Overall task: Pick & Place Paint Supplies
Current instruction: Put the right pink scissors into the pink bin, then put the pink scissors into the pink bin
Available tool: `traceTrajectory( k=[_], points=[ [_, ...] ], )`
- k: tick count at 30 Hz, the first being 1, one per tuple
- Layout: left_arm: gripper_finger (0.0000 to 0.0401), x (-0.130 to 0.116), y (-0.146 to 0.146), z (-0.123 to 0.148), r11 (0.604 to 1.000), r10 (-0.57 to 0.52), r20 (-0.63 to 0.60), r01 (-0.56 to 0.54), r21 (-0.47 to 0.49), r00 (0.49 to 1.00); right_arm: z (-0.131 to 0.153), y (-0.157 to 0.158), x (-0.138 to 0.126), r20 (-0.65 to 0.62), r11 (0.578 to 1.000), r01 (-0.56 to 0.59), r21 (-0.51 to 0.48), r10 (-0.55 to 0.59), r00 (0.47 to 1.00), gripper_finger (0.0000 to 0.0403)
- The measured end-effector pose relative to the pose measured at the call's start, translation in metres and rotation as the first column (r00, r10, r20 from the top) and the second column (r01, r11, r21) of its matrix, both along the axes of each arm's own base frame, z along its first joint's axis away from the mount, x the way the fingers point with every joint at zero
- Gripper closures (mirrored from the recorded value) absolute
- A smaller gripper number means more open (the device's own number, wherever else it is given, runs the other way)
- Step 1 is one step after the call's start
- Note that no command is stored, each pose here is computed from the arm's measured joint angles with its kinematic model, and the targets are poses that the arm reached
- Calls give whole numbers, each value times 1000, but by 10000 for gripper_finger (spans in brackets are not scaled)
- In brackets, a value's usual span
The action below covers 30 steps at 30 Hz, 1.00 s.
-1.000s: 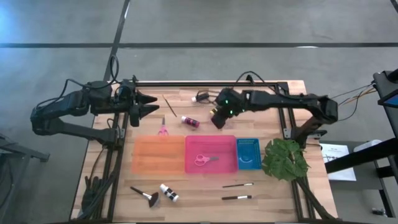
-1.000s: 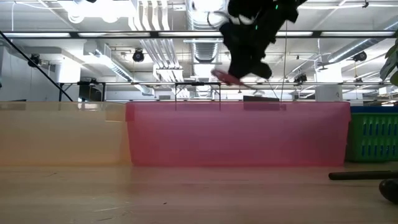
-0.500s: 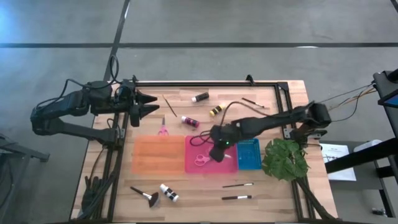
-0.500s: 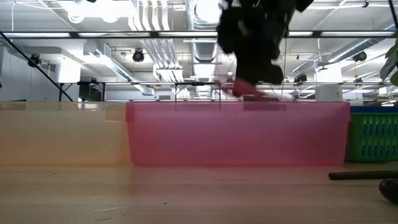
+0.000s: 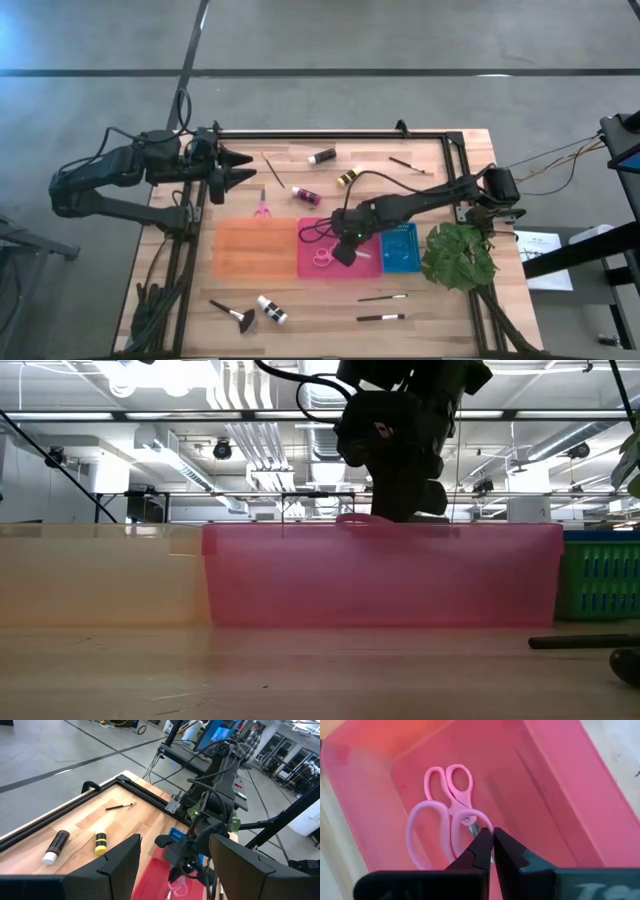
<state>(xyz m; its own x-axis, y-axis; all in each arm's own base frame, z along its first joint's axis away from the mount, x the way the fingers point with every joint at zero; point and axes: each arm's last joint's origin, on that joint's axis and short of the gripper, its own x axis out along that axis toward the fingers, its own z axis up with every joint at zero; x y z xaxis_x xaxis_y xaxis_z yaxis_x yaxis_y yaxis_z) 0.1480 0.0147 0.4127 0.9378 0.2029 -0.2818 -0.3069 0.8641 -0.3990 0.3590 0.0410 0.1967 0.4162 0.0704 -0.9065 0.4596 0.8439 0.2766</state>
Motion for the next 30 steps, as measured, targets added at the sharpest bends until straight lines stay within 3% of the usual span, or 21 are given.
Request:
traceTrajectory(
  k=[4,13,17,22,26,30],
  points=[
    [154,0,0,0,1000,-7,-7,7,18,1000,0,0,0,0,1000,12,5,-12,1000,385],
    [154,0,0,-2,1000,-12,-19,12,23,1000,7,-1,-2,12,999,42,24,-43,999,277],
    [154,-1,0,-7,1000,-11,-70,12,15,997,17,-1,-2,45,998,53,35,-54,998,252],
    [154,-4,0,-25,987,37,-228,-72,-145,973,38,-2,-3,115,992,103,75,-111,987,247],
    [154,4,-1,-43,943,32,-393,-158,-294,919,57,-3,-8,180,984,157,80,-169,969,247],
    [154,21,-1,-61,898,24,-542,-257,-358,840,73,-6,-13,236,979,191,75,-203,950,246]
  ],
)
